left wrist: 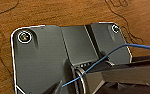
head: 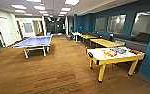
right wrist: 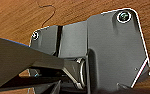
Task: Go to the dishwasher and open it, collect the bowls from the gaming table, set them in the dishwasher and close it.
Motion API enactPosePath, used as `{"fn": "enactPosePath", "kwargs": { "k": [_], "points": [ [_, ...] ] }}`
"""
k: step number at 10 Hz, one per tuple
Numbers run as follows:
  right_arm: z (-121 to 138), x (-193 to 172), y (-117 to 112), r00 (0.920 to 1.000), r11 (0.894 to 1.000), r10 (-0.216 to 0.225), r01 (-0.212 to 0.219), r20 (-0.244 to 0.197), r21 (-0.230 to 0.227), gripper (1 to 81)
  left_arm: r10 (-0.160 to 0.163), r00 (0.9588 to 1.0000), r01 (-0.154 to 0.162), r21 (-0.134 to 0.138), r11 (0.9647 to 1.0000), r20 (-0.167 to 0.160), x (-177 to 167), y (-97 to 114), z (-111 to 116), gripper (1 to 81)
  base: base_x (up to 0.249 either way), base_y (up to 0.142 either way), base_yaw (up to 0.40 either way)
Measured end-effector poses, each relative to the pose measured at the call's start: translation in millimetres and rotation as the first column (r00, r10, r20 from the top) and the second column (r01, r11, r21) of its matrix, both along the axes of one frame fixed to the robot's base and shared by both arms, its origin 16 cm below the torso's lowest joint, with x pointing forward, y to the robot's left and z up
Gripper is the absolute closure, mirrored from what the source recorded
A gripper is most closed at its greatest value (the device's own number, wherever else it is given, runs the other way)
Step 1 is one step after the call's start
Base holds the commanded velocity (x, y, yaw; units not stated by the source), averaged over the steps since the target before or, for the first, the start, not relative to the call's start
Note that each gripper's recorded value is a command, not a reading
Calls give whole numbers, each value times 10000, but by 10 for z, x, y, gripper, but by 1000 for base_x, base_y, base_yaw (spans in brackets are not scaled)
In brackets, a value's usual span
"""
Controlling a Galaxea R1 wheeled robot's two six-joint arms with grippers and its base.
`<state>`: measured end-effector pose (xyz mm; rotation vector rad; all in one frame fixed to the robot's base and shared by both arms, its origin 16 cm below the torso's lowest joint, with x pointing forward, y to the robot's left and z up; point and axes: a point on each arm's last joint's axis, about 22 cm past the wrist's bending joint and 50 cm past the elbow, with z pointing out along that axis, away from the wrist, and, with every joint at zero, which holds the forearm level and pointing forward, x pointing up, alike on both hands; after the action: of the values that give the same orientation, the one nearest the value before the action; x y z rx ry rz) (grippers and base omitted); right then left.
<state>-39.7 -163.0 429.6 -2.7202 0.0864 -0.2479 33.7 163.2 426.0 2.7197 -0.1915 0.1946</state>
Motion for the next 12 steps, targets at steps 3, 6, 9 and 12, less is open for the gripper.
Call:
{"fn": "enactPosePath", "kwargs": {
  "k": [3, 6, 9, 12],
  "points": [
    [0, 1, 0, 10000, 10000, 0, 0, -4, 0, 10, -4, 10000, 4, -11, 10000, -4, 0, -9, 1, 10, 204, 0, 0],
    [-1, 0, -2, 10000, 10000, 0, 0, 0, -4, 10, -2, 10000, 2, -32, 10000, -12, -8, -27, 2, 10, 204, 0, 0],
    [-1, -1, -6, 10000, 10000, 0, 0, -1, -8, 10, -6, 10000, 6, -36, 10000, -11, -8, -31, 3, 10, 204, 0, 0],
    [-1, 1, -2, 10000, 10000, 0, 0, -4, -4, 10, -2, 10000, 2, -70, 10000, -21, -11, -59, 5, 10, 204, 0, 0]
  ]
}}
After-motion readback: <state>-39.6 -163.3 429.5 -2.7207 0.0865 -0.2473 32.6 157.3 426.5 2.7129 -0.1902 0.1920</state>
